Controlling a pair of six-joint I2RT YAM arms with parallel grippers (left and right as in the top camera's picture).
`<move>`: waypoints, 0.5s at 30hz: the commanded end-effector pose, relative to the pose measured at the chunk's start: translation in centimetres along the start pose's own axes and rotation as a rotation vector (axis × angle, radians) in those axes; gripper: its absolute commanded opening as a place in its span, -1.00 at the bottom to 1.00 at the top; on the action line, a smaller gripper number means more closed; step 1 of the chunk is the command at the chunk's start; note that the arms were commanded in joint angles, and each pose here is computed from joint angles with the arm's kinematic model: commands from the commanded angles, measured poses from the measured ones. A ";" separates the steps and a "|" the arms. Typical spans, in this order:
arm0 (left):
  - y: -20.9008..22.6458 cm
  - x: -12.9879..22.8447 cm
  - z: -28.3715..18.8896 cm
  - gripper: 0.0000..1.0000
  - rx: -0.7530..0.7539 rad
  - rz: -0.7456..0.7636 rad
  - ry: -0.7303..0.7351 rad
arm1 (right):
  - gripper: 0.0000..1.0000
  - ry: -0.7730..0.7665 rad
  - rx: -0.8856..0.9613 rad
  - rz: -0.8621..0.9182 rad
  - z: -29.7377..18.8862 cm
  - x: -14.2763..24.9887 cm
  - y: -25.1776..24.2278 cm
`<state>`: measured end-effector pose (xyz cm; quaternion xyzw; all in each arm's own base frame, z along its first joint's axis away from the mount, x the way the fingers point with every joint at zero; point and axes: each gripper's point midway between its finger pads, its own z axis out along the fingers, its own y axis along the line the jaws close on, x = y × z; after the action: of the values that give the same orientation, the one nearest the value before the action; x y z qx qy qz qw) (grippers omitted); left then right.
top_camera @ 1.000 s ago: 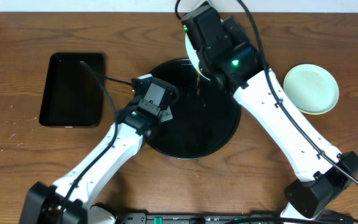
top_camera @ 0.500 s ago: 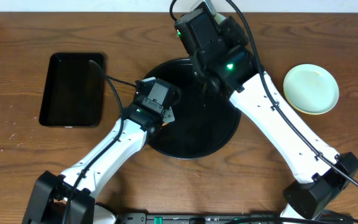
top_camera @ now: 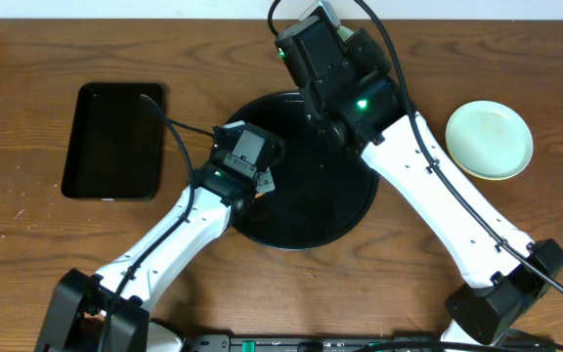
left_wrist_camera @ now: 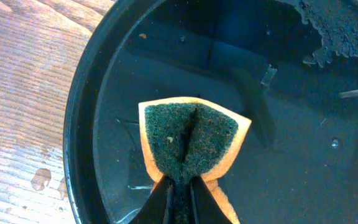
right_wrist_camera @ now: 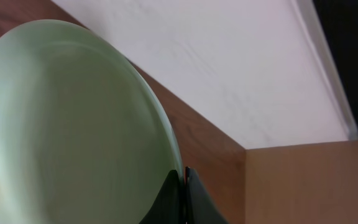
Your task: Clean dirty plates on tray and stack at the side
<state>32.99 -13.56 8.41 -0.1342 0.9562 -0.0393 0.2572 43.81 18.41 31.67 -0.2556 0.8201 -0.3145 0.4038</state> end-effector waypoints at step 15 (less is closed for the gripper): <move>0.0 -0.2 0.0 -0.85 0.003 -0.017 -0.002 | -0.98 0.105 -0.128 0.118 2.1 3.2 0.5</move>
<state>32.97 -13.62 8.40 -0.1339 0.9564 -0.0407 0.2565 43.57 15.95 28.77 -0.2523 0.8601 -0.2725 0.3497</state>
